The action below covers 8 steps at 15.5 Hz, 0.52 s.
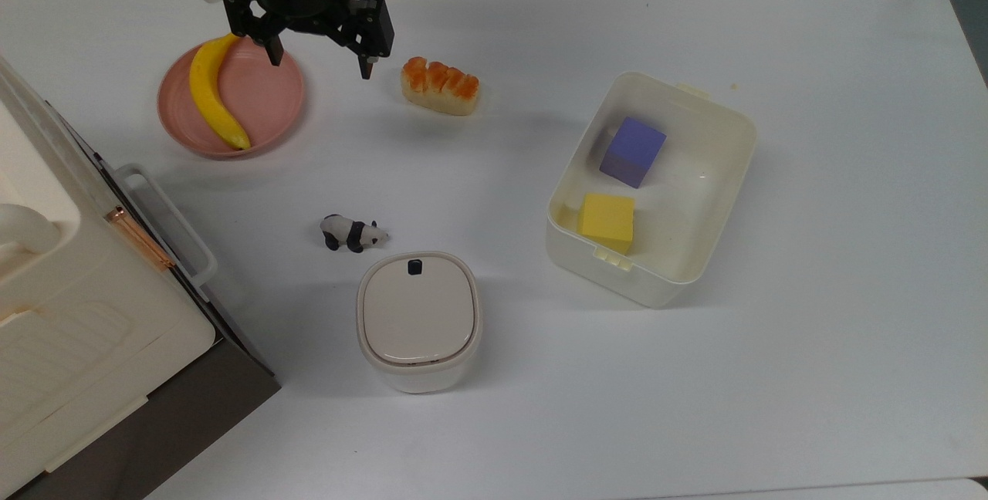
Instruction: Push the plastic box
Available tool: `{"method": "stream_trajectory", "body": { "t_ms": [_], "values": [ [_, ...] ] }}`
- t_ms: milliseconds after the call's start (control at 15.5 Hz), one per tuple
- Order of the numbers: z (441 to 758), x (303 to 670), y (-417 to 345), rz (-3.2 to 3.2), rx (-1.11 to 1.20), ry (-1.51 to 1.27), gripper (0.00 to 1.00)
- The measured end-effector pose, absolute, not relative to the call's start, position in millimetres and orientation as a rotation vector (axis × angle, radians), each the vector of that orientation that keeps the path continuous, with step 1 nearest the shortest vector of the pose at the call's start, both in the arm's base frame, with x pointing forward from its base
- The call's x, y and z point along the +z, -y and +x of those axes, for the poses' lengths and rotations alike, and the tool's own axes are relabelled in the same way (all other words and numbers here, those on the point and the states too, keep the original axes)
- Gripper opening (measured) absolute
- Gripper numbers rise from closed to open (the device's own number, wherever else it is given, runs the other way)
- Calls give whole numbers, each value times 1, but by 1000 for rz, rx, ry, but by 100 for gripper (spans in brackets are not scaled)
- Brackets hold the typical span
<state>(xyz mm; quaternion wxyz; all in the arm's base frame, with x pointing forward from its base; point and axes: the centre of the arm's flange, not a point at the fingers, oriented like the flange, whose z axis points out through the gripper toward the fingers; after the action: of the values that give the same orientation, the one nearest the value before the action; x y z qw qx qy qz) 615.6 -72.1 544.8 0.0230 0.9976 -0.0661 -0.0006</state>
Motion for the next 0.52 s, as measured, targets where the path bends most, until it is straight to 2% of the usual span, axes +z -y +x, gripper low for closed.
{"method": "stream_trajectory", "body": {
  "t_ms": [516],
  "values": [
    [614,545,73,3089,-8,206,100]
  ]
}}
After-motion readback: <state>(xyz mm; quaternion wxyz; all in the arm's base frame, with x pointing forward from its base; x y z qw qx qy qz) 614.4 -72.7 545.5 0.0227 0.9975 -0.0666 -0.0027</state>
